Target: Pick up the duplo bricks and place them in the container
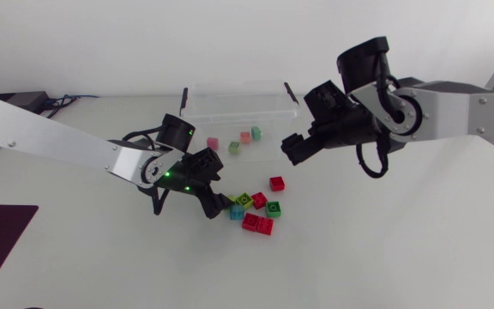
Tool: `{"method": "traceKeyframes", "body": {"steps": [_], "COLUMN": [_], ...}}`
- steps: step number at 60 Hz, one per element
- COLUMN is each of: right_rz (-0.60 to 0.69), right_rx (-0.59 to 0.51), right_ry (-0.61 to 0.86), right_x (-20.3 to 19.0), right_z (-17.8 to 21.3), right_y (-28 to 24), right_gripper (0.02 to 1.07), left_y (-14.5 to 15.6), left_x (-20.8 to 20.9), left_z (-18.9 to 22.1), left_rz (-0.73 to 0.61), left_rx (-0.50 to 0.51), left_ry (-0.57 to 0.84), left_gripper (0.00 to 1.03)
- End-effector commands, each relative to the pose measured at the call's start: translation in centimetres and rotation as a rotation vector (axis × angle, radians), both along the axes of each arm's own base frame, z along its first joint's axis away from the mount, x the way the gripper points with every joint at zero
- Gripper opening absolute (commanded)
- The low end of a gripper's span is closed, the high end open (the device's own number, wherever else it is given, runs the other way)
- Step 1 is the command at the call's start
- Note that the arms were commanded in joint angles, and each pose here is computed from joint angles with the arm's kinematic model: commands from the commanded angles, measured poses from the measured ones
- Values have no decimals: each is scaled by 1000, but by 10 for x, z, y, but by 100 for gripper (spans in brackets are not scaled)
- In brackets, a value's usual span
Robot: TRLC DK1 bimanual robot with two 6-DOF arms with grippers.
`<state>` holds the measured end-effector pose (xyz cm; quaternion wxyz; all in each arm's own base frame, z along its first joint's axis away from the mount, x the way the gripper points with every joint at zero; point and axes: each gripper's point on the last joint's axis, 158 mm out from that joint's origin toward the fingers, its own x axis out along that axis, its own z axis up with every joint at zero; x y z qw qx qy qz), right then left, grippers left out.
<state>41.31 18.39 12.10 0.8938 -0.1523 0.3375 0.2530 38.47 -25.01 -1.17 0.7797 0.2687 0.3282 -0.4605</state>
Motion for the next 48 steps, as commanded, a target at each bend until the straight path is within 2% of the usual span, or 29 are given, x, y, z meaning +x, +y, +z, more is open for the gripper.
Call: {"method": "traceKeyframes", "body": {"steps": [1,13,17,20,23,26,28,33,48], "right_rz": [-10,-4,3,3,5,7,0,-9,-66], "right_rx": [-1,-18,-20,-21,-29,-40,-53,-64,-98], "right_ry": [39,90,99,112,136,164,179,204,249], "right_x": [-11,-24,-27,-28,-28,-29,-29,-29,-7], "right_z": [-19,-44,-49,-55,-64,-75,-83,-94,-115], "right_y": [-5,-5,-2,0,3,7,8,13,20], "right_gripper": [103,103,103,102,102,102,102,102,99], "left_y": [-10,-17,-18,-18,-17,-18,-17,-14,5], "left_x": [1,0,2,1,1,2,1,-1,5], "left_z": [-11,-23,-23,-27,-27,-27,-26,-20,53], "left_rz": [-40,-55,-53,-54,-50,-47,-46,-41,10], "left_rx": [12,21,21,24,24,22,22,24,-36], "left_ry": [2,12,13,20,24,24,25,18,-103], "left_gripper": [98,96,88,78,57,30,21,19,18]}}
